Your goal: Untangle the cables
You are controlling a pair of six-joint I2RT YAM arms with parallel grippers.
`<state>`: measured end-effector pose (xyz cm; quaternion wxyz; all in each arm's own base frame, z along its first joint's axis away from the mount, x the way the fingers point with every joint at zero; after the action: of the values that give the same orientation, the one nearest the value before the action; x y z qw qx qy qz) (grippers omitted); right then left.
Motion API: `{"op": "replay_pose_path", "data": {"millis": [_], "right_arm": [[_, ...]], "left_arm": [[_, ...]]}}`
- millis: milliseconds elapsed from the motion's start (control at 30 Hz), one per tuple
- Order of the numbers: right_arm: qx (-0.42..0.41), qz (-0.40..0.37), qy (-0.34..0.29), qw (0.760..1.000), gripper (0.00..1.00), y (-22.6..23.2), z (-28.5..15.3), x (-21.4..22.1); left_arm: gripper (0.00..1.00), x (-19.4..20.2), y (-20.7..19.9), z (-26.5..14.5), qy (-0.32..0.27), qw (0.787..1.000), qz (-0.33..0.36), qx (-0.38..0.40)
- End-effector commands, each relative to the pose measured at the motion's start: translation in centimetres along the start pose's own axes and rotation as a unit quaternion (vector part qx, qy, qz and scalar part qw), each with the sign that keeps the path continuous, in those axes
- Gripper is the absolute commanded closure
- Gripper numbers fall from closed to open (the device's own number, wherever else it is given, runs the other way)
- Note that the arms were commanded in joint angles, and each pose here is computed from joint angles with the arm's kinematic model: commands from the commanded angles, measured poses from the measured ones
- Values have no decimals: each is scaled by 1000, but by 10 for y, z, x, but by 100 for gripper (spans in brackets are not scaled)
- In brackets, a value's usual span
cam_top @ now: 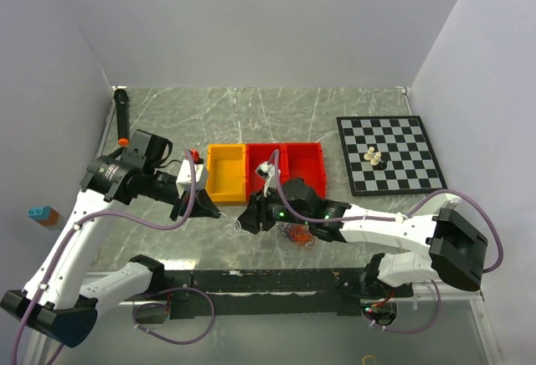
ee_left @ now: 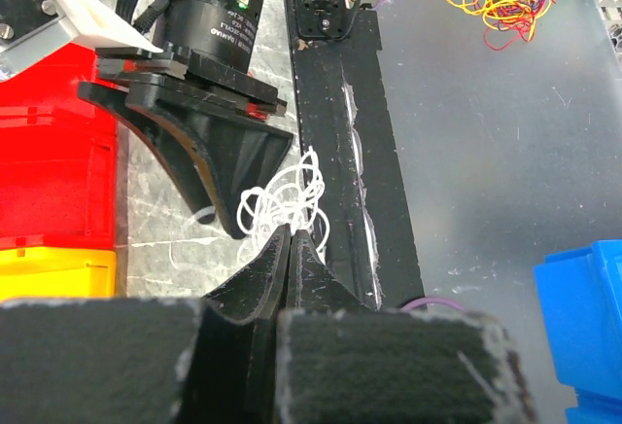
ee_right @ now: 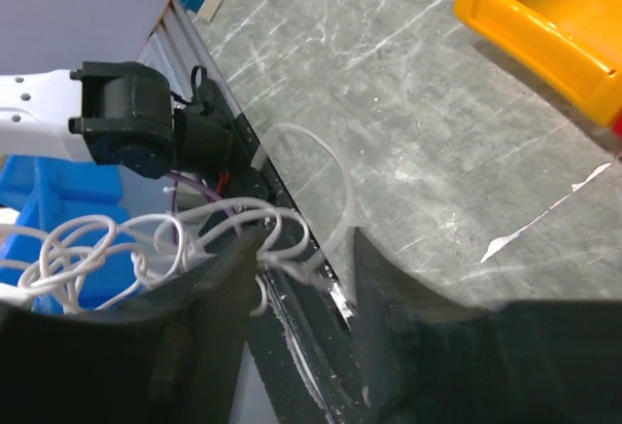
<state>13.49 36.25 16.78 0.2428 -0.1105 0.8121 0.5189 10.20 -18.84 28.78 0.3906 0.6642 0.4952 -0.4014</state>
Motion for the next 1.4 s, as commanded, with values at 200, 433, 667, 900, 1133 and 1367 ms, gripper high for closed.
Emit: {"op": "replay_pose_path", "data": {"millis": [200,433,667,900,1133,1367], "right_arm": [[2,15,-44,999,100,6,-11,-19],[65,25,-67,995,100,-31,-30,-11],[262,76,-100,957,100,-118,-68,10],[401,139,-132,896,100,-169,-108,28],[419,162,-148,881,100,-181,-125,37],[426,170,-145,877,100,-189,-130,46]], "left_arm": [[99,-18,7,-6,-7,999,34,-13],[99,-21,10,-12,11,999,40,-29],[99,-41,25,-36,59,991,71,-93],[99,-93,59,-75,50,957,117,-260],[99,-163,108,-192,-57,761,124,-634],[99,-199,95,-265,-134,626,103,-761]]}}
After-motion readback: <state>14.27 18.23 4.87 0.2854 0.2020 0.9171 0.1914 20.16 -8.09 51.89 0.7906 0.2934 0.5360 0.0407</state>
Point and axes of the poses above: each gripper's point midway between its finger pads, its own z axis out along the fingers, its own y axis along the line the jaws close on, x = y × z, the point moved 1 cm from there along -z, back along the fingers, and after that the axes turned 15 degrees about z, right-handed, at the moved point
